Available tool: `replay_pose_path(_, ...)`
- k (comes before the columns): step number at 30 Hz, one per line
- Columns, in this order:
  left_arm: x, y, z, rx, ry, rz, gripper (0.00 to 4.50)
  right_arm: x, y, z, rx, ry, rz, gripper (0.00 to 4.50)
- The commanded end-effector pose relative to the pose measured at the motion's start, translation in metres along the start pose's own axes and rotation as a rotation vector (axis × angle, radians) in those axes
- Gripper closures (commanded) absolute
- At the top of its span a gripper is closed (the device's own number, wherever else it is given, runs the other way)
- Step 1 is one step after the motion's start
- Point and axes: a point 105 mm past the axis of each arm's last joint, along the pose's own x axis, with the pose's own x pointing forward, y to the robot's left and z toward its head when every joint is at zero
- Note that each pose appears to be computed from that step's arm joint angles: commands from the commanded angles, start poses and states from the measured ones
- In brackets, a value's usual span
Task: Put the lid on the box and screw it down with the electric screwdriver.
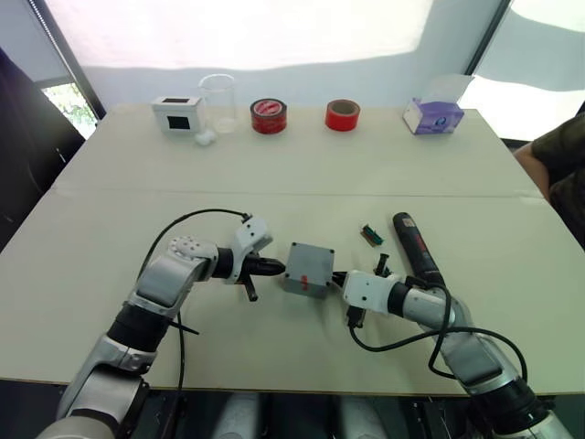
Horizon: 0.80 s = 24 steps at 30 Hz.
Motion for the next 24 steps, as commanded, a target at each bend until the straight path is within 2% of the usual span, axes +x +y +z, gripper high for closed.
replay_pose_path(1, 0.004, -0.010, 0.010, 0.029, -0.022, -0.046, 4.50, -0.005, -0.010, 0.013, -0.034, -0.049, -0.044, 4.45)
replay_pose_path(5, -0.003, 0.011, 0.010, -0.031, 0.002, 0.054, 4.50, -0.014, -0.015, 0.011, -0.011, -0.038, -0.063, 4.45)
replay_pose_path(9, -0.018, 0.033, 0.021, -0.075, -0.052, 0.148, 4.50, -0.033, -0.027, 0.010, 0.037, -0.020, -0.107, 4.45)
replay_pose_path(11, -0.027, 0.046, 0.036, -0.069, -0.125, 0.222, 4.50, -0.045, -0.033, 0.009, 0.089, -0.014, -0.133, 4.45)
replay_pose_path(13, -0.044, 0.053, 0.072, 0.039, -0.307, 0.303, 4.50, -0.062, -0.047, 0.011, 0.250, -0.028, -0.216, 4.45)
replay_pose_path(15, -0.050, 0.042, 0.089, 0.063, -0.374, 0.246, 4.50, -0.073, -0.056, 0.011, 0.371, -0.034, -0.268, 4.45)
replay_pose_path(17, -0.050, 0.028, 0.098, 0.072, -0.391, 0.148, 4.50, -0.080, -0.058, 0.006, 0.453, -0.018, -0.287, 4.45)
replay_pose_path(19, -0.049, 0.001, 0.100, 0.104, -0.352, -0.036, 4.50, -0.088, -0.060, -0.004, 0.521, 0.018, -0.313, 4.45)
replay_pose_path(21, -0.048, -0.016, 0.097, 0.181, -0.283, -0.123, 4.50, -0.094, -0.060, -0.013, 0.586, 0.048, -0.335, 4.45)
replay_pose_path(24, -0.046, -0.033, 0.088, 0.304, -0.178, -0.204, 4.50, -0.096, -0.045, -0.019, 0.697, 0.082, -0.279, 3.76)
